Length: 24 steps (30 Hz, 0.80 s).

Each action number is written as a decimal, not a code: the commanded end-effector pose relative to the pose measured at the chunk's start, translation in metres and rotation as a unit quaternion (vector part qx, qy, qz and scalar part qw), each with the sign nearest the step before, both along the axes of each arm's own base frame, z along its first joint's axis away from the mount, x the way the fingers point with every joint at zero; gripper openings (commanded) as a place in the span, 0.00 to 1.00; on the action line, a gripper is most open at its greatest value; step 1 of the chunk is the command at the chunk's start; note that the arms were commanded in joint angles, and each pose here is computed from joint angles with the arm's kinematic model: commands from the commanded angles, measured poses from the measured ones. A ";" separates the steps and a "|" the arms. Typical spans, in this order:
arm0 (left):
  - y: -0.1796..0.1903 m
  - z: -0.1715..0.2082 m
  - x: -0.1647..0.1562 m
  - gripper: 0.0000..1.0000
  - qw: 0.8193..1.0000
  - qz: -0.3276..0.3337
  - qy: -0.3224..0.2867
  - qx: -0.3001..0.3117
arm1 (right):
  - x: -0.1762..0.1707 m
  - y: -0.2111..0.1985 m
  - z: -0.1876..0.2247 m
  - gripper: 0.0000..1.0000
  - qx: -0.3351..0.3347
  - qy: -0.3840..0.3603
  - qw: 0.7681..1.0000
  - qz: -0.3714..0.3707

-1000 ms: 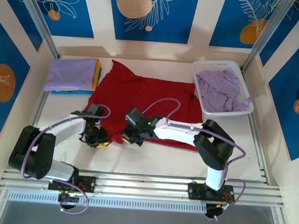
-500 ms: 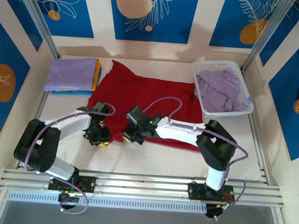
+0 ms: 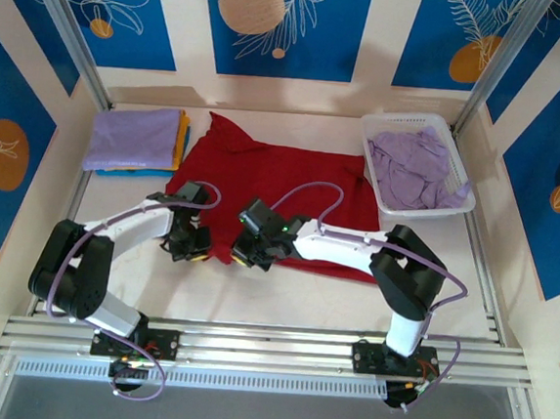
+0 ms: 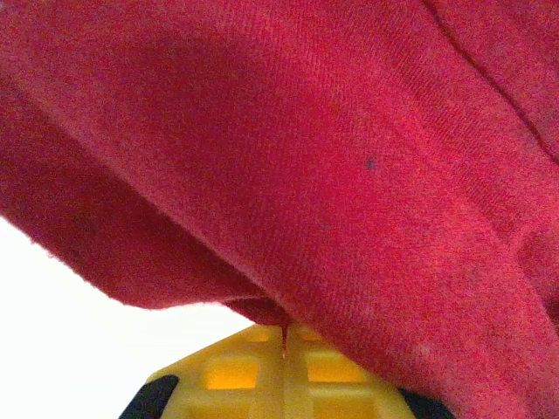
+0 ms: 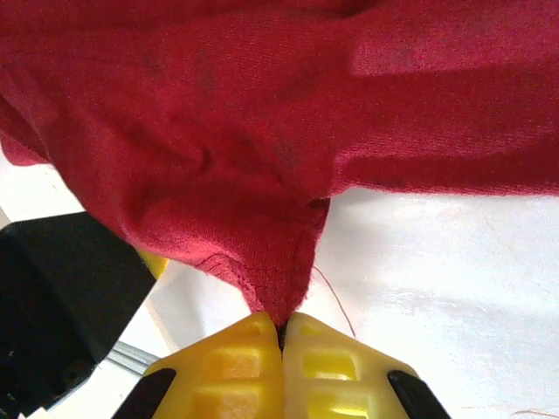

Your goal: Fold and stack the t-shirts

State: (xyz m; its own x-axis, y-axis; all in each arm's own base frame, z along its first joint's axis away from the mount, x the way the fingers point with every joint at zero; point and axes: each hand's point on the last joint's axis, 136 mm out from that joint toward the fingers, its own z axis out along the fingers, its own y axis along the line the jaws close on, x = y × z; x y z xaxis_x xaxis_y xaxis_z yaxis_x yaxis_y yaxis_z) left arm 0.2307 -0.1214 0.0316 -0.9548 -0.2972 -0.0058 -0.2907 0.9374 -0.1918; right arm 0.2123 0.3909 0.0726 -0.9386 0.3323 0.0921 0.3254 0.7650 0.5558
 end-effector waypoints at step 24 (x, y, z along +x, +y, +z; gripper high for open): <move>0.035 0.074 0.110 0.00 0.997 -0.002 -0.071 0.019 | 0.069 -0.007 0.020 0.00 0.027 -0.009 0.999 0.019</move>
State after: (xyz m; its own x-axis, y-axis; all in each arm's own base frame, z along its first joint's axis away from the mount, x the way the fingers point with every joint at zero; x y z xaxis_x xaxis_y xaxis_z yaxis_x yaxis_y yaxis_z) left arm 0.3340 -0.0928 0.1022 -0.9373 -0.3064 -0.1663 -0.2703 0.9399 -0.2087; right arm 0.2795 0.3805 0.0975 -0.9325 0.3538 0.0729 0.3213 0.7202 0.6149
